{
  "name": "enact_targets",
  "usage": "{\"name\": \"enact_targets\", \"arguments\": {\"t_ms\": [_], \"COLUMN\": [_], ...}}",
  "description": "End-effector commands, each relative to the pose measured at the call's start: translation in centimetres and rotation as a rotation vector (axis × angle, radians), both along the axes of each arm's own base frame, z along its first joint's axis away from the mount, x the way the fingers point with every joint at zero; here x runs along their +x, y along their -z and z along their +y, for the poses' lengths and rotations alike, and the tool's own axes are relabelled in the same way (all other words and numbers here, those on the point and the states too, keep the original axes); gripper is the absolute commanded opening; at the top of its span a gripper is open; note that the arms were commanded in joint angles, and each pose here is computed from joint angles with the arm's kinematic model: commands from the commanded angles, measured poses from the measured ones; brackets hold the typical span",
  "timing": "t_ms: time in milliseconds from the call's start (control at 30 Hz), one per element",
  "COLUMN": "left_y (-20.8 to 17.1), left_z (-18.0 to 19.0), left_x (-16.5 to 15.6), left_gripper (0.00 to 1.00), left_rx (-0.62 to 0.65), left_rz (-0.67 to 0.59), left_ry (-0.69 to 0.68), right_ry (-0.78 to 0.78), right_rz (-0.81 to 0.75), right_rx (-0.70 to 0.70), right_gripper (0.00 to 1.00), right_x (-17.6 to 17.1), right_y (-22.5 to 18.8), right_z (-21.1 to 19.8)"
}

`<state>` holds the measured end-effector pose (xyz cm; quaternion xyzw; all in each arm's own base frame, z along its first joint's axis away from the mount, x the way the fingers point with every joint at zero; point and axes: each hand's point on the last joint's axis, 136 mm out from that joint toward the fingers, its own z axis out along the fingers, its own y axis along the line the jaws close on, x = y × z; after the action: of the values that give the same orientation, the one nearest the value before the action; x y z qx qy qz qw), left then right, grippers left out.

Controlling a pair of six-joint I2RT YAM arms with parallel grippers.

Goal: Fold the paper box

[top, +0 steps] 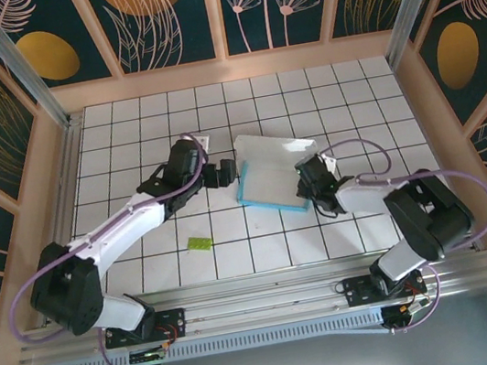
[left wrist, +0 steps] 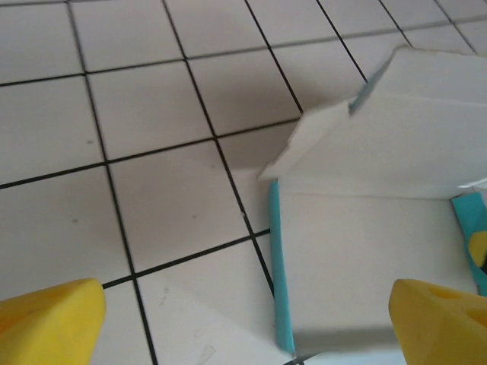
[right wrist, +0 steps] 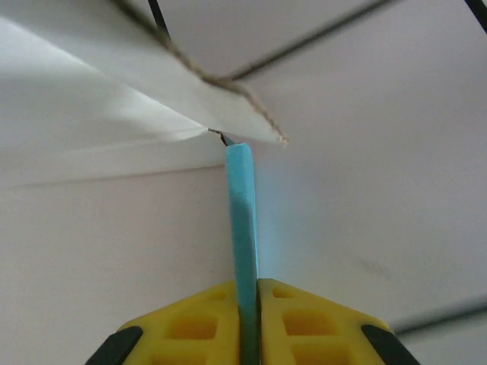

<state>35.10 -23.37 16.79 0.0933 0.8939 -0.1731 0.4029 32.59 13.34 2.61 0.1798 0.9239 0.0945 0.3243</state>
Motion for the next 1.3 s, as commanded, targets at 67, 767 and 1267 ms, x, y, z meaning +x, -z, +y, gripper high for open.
{"name": "enact_targets", "arguments": {"t_ms": [67, 767, 1267], "left_y": [0.2, 9.4, 14.9], "left_z": [4.9, 6.0, 7.9], "left_x": [-1.2, -11.1, -16.3], "left_gripper": [0.96, 0.86, 0.99], "left_rx": [-0.052, -0.039, 0.382], "left_rz": [0.031, 0.434, 0.587], "left_ry": [-0.298, -0.36, -0.161], "right_ry": [-0.099, -0.292, -0.356], "right_rz": [-0.111, -0.226, -0.243], "right_rx": [-0.018, 0.024, 0.138], "right_gripper": [0.11, 0.75, 0.99], "right_x": [5.5, 7.2, 6.7], "right_y": [-2.2, -9.5, -12.6], "right_z": [2.4, 3.2, 1.7]}}
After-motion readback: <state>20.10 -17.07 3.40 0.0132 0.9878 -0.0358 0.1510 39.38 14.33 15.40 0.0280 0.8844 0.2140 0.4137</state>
